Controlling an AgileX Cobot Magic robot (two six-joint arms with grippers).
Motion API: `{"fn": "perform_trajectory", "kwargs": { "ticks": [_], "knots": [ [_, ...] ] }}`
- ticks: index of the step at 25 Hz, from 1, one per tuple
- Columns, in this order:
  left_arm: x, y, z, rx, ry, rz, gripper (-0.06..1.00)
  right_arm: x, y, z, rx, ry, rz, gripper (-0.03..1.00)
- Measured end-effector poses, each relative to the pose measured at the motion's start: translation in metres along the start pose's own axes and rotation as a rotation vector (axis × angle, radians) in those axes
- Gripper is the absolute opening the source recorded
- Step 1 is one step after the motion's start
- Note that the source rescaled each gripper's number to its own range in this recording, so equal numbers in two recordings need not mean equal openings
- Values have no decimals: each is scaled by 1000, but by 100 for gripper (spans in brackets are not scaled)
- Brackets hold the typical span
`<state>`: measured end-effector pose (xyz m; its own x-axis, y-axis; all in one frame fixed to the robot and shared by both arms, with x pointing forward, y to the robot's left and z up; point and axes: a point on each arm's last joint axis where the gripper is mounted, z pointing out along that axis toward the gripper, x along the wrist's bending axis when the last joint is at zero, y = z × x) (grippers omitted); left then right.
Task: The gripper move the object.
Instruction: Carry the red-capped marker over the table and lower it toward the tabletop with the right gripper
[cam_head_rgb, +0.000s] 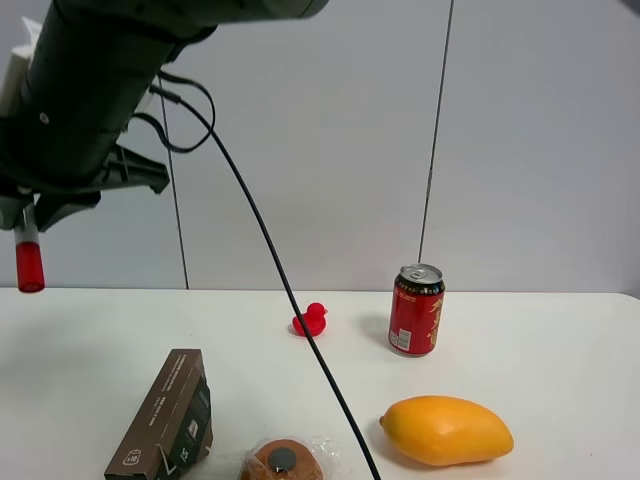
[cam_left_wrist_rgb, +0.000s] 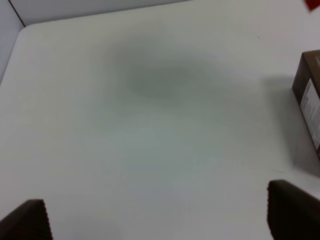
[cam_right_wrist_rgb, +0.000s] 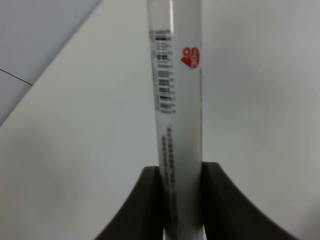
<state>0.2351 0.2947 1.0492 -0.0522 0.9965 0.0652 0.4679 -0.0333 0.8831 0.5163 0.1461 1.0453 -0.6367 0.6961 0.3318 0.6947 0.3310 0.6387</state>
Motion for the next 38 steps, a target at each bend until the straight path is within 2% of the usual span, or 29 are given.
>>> {"fn": "perform_trajectory", "kwargs": {
  "ticks": [7, 11, 20, 30, 38],
  "knots": [
    [0, 0, 0, 0, 0, 0, 100, -16, -30, 49, 113, -59, 157, 0],
    [0, 0, 0, 0, 0, 0, 100, -18, -34, 52, 135, -76, 232, 0],
    [0, 0, 0, 0, 0, 0, 100, -27, -51, 73, 179, -140, 506, 0],
    [0, 0, 0, 0, 1, 0, 100, -40, -70, 99, 213, -195, 510, 0],
    [0, 0, 0, 0, 1, 0, 100, -46, -80, 117, 201, -188, 512, 0]
  ]
}}
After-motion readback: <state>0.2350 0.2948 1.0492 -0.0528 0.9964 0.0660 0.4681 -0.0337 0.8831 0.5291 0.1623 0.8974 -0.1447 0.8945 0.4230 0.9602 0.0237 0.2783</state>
